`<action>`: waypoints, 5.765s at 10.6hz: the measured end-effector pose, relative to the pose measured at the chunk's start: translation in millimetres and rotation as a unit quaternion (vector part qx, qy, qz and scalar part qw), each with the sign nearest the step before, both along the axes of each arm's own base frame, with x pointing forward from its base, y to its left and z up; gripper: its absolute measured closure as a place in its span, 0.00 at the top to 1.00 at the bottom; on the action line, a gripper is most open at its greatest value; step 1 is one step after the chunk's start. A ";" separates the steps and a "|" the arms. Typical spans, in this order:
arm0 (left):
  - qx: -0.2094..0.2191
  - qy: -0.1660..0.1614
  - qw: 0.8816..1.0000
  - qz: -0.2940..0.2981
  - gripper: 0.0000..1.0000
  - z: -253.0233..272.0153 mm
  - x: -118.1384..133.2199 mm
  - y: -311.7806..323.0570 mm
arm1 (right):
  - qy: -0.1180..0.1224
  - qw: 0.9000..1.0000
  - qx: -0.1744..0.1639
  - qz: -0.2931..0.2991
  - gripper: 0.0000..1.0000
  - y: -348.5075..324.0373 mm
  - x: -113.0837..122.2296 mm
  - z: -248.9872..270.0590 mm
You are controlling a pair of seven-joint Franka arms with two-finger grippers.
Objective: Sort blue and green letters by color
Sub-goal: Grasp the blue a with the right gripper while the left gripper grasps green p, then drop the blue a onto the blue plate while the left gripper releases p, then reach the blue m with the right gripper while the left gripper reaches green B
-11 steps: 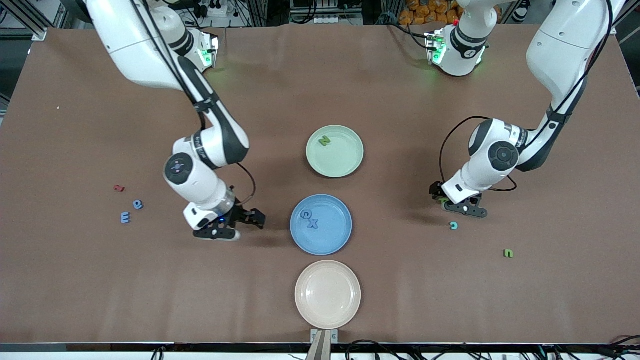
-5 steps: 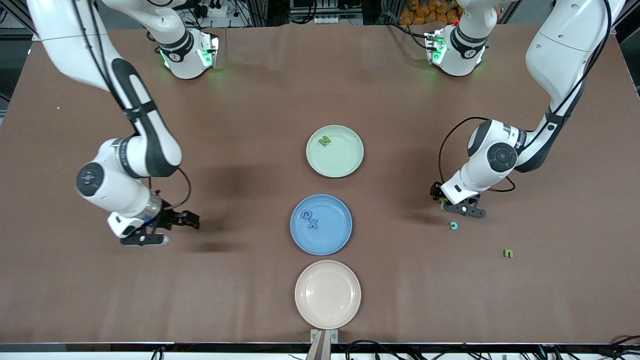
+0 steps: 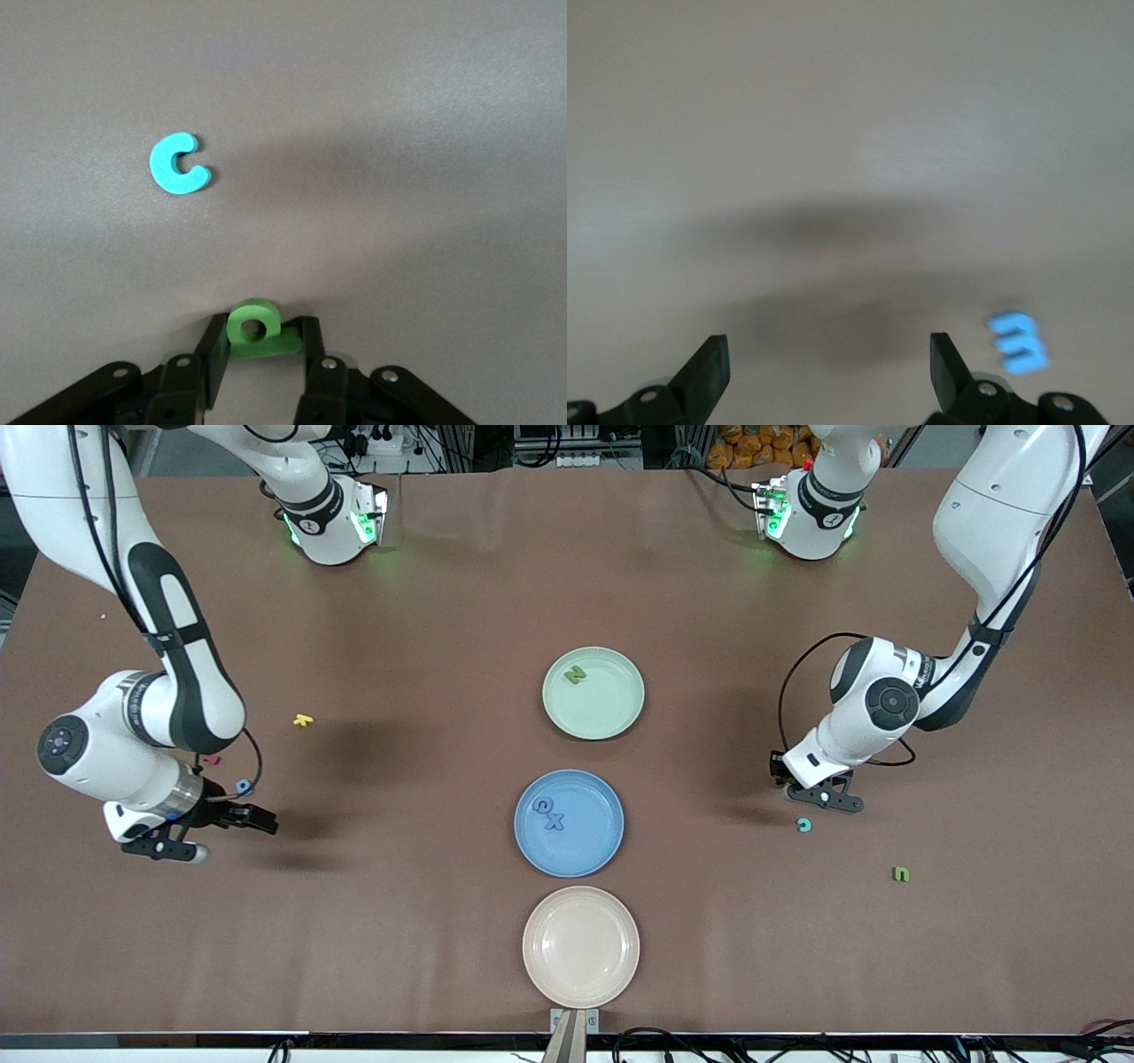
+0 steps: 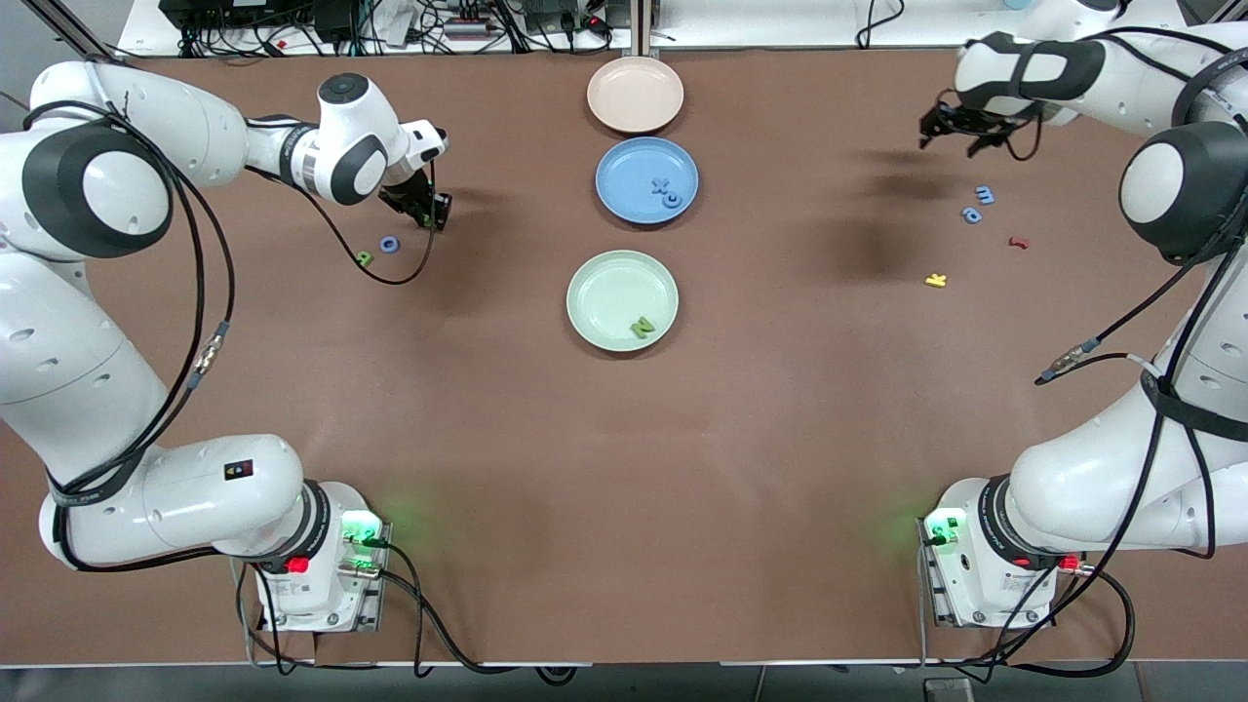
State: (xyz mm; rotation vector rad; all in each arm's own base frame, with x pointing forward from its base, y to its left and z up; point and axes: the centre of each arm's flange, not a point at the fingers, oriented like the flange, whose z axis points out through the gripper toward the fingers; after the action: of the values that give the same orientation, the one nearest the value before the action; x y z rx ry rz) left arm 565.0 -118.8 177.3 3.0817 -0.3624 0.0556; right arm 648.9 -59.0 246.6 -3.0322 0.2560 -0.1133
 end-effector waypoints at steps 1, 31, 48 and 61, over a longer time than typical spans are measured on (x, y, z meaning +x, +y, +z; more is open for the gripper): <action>0.000 0.000 1.000 0.000 0.38 0.1 -0.1 0.0 | 0.013 1.000 -0.008 -0.013 1.00 -22.2 -10.0 -9.5; 0.021 0.039 0.977 0.210 0.66 55.5 -134.6 -345.8 | 0.034 0.999 -0.026 -0.029 0.28 21.0 -47.2 -49.5; 0.060 0.066 0.996 -0.009 1.00 162.6 23.6 -20.7 | -0.036 0.991 0.127 0.033 0.28 468.4 -46.8 16.3; -0.013 0.071 0.997 0.020 1.00 140.1 -30.7 69.3 | -0.054 0.992 0.105 0.042 1.00 393.0 -15.0 -5.9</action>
State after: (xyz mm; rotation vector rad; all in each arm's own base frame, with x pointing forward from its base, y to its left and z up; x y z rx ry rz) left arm 534.3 -49.5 317.4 3.0446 -0.2896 -0.1551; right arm 633.8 334.0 240.7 -2.8108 0.1212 -0.2269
